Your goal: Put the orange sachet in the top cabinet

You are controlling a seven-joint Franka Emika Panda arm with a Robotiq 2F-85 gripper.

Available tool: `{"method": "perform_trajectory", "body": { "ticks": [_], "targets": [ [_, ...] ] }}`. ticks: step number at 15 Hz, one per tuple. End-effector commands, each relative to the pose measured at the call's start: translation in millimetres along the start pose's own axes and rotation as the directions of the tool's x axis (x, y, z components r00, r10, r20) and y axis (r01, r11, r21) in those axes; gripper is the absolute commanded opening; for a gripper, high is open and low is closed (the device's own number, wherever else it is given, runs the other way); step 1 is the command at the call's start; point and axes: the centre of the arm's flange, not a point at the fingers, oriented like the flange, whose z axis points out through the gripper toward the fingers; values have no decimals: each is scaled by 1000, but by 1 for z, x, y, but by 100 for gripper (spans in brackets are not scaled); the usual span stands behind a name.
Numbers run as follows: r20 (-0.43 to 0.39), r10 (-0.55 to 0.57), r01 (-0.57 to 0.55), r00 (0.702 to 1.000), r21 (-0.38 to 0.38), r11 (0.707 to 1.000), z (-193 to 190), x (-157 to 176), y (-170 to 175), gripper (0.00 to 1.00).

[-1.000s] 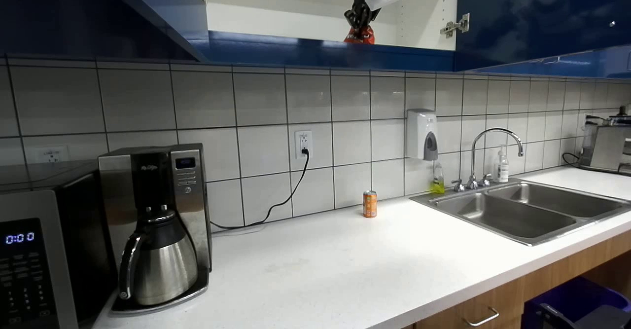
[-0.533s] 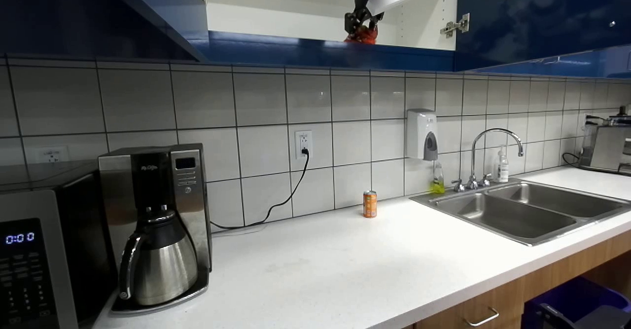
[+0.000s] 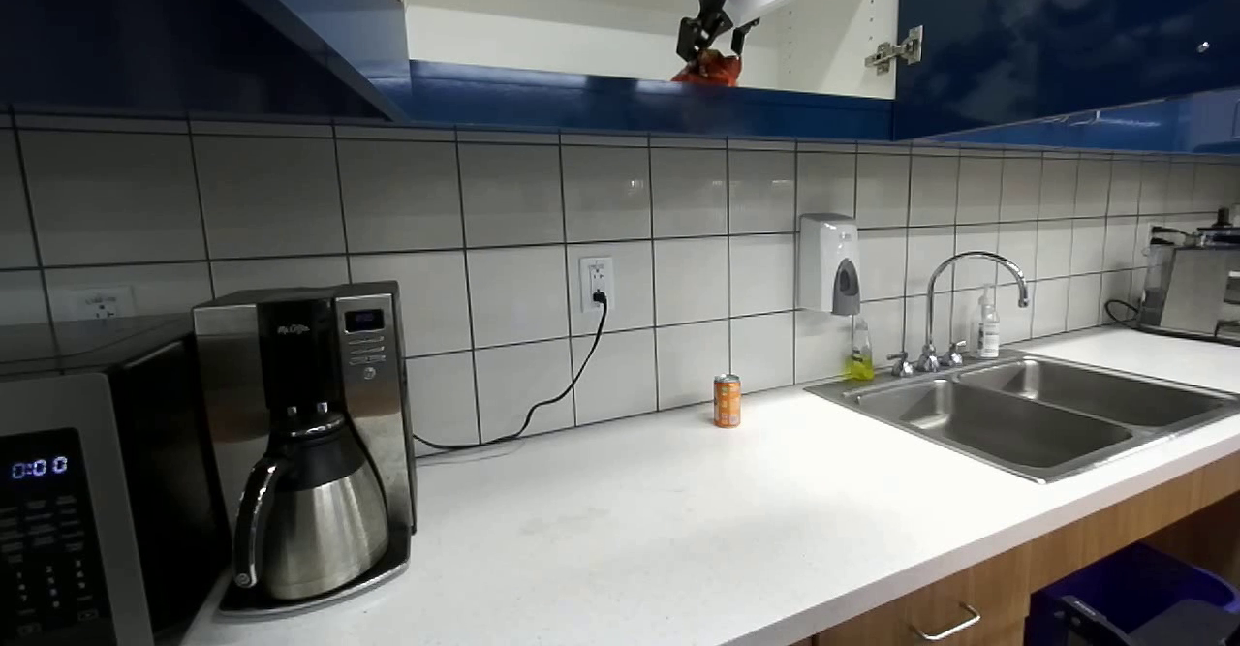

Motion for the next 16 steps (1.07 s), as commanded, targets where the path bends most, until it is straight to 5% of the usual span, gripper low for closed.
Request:
{"method": "perform_trajectory", "body": {
  "ticks": [1,16],
  "targets": [
    [-2,-23,23,1000,-42,999,-18,2,5,100],
    [-81,-41,37,996,-43,998,-95,-31,-18,100]
  ]
}}
